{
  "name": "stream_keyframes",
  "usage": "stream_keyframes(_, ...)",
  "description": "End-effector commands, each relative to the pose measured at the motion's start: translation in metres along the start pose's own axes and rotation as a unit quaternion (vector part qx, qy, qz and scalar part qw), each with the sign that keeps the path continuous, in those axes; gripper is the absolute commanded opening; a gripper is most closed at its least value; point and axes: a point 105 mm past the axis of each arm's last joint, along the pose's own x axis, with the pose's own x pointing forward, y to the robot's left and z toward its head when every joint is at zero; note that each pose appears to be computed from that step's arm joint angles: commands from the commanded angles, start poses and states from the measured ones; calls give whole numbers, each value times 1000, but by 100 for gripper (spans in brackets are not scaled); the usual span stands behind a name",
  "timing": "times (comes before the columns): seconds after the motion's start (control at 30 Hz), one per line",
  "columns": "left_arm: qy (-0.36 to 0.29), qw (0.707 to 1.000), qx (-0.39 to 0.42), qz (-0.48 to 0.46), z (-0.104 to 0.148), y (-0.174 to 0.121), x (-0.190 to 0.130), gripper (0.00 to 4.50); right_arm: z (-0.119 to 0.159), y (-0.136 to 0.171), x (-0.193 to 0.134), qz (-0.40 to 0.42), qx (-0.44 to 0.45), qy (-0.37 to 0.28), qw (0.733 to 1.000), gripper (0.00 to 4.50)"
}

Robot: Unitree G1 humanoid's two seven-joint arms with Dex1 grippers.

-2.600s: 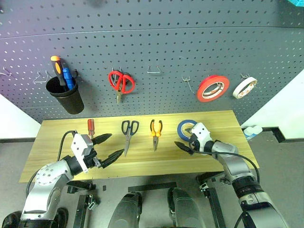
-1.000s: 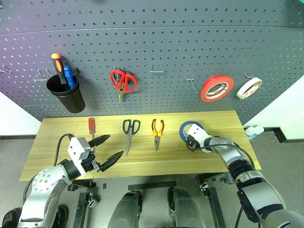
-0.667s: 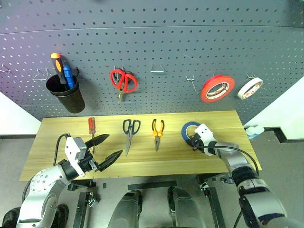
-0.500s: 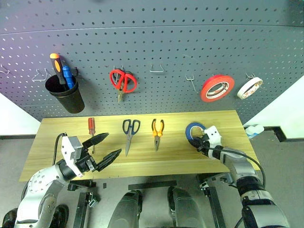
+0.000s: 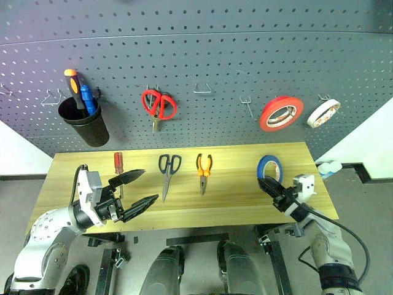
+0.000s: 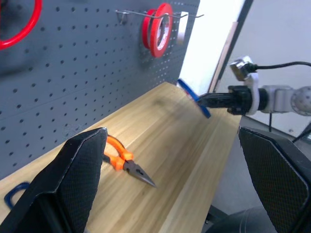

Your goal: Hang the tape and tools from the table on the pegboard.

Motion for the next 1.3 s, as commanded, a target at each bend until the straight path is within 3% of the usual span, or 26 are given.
stream_keyframes(0.03, -8, 1000, 15, -4, 5, 0, 3, 450, 35, -19, -6, -47, -3, -86, 995, 67)
stream_keyframes(0.2, -10, 1000, 15, -11, 5, 1, 8, 450, 37, 2, 5, -7, -6, -94, 996, 67)
stream_keyframes(0.53, -8, 1000, 24, -4, 8, 1, 6, 450, 68, 89, 14, 145, -6, -139, 980, 67)
stream_keyframes(0.67, -10, 1000, 27, -1, 9, 2, 6, 450, 81, 112, 19, 167, -10, -157, 973, 67)
stream_keyframes(1.13, -10, 999, 40, 6, 9, 1, 8, 450, 93, 126, 60, 172, -88, -180, 965, 67)
stream_keyframes(1.3, -11, 999, 42, 13, 11, -1, 7, 450, 81, 126, 68, 175, -107, -167, 964, 67)
